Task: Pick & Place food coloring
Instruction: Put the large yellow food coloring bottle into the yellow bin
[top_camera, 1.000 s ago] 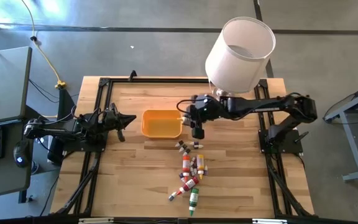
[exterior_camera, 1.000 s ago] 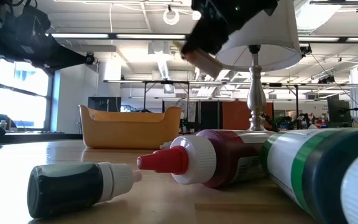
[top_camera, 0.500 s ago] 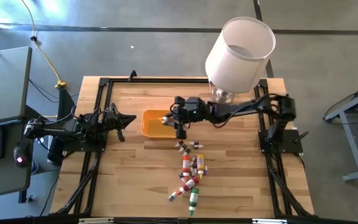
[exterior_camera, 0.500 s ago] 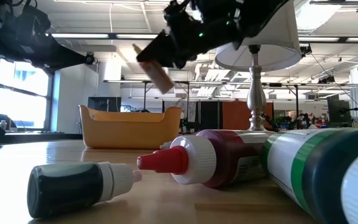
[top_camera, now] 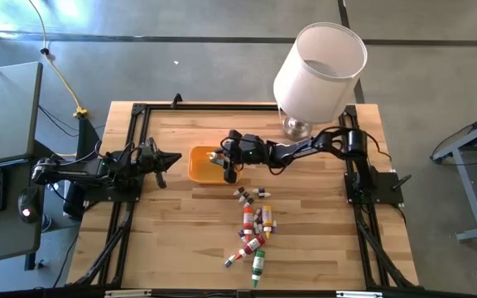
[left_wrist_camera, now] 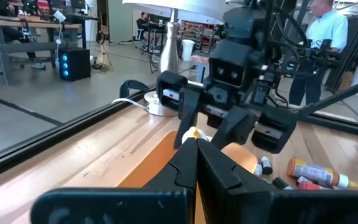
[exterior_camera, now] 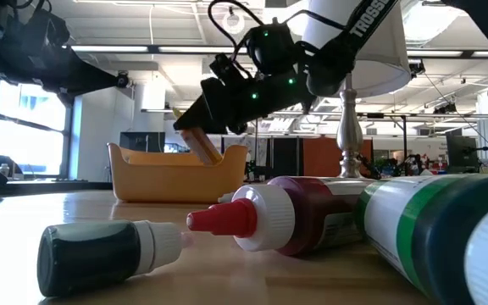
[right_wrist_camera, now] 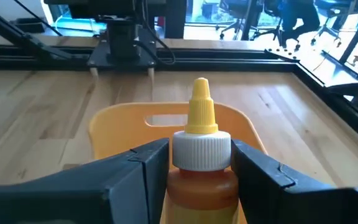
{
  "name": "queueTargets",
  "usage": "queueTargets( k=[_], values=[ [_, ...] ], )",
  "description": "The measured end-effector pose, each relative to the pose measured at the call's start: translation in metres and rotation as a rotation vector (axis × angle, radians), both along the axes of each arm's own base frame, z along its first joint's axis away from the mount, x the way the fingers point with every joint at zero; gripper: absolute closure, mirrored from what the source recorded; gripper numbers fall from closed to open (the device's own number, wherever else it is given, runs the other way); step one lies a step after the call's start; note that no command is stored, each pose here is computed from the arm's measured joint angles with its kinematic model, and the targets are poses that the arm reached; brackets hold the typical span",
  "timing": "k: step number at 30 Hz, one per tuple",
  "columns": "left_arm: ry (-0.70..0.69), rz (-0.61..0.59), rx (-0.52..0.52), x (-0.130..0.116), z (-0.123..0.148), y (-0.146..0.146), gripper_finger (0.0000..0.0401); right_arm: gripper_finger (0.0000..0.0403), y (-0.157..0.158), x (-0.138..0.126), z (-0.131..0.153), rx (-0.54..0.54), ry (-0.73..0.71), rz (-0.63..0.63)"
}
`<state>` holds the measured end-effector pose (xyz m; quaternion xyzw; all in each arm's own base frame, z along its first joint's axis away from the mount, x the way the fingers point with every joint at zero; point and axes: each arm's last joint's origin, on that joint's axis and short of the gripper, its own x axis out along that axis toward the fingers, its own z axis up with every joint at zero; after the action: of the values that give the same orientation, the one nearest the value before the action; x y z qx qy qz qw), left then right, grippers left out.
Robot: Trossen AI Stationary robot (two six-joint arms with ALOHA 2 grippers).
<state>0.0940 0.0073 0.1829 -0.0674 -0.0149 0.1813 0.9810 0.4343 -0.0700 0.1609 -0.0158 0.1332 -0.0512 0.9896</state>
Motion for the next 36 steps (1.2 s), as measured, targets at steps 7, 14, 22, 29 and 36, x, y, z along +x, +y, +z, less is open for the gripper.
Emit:
queueTargets(
  k=[7,14,22,29,36],
  values=[
    [-0.003,-0.013,0.003,0.0,0.0,0.0,0.0386,0.0256,-0.006,-0.001,-0.006,0.006,0.027,-0.012],
    [-0.007,-0.032,-0.028,0.01,-0.005,-0.001,0.0323,0.0256,-0.009,-0.002,-0.006,0.01,0.026,-0.012],
    [0.007,0.113,-0.126,0.025,-0.01,0.002,0.0316,0.0256,-0.007,-0.001,-0.004,0.042,0.008,0.061],
    [0.042,0.115,-0.186,0.043,-0.02,0.001,0.0337,0.0256,-0.004,0.001,0.005,0.084,-0.091,0.14],
    [0.074,0.075,-0.143,0.071,-0.002,-0.002,0.0339,0.0256,-0.001,0.003,0.013,0.098,-0.17,0.194]
  ],
)
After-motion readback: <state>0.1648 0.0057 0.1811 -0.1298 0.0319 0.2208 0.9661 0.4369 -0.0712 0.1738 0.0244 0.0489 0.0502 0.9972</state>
